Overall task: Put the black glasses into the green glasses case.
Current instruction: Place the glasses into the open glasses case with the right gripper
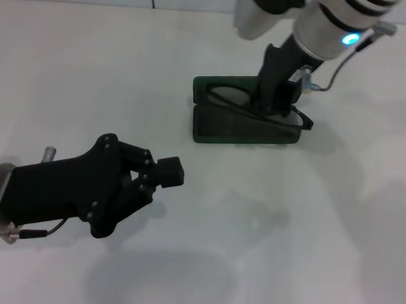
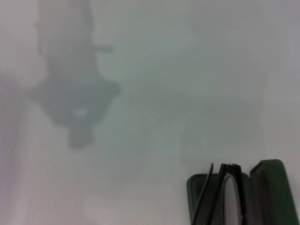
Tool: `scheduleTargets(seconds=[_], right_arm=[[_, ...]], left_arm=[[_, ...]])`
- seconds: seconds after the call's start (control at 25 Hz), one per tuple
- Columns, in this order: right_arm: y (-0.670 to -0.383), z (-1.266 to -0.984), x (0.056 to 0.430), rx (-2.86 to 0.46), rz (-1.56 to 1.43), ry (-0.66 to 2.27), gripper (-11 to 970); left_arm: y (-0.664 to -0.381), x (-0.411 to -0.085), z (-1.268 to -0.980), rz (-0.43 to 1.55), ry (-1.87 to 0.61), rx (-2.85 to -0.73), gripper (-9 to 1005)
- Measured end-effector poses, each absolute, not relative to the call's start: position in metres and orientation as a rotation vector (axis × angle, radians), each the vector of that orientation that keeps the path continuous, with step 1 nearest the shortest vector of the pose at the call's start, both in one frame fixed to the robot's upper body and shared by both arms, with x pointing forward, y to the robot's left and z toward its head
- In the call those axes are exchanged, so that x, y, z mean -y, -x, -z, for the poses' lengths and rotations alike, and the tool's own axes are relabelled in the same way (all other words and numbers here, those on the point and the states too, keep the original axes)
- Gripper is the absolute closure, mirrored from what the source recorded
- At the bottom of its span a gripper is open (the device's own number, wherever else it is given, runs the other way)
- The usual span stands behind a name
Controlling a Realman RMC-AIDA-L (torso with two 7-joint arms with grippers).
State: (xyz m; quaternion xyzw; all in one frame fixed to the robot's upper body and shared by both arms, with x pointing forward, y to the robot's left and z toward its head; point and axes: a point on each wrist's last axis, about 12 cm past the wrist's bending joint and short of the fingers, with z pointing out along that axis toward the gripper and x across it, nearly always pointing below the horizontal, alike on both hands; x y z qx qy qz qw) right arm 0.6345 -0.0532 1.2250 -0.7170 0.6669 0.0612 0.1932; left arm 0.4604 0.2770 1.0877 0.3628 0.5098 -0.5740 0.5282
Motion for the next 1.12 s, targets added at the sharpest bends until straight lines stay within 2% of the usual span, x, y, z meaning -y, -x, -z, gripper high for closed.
scheduleTargets(seconds=[0.56, 1.12], right_arm=[[-0.629, -1.205, 0.033, -1.706, 0.042, 2.169, 840], [-0.627, -1.182, 0.028, -1.624, 0.161, 2.2, 838]], left_arm=[[-0.458, -0.269, -1.083, 1.402, -0.946, -1.229, 983], [-0.44, -0.264, -1.07, 1.402, -0.929, -1.24, 984]])
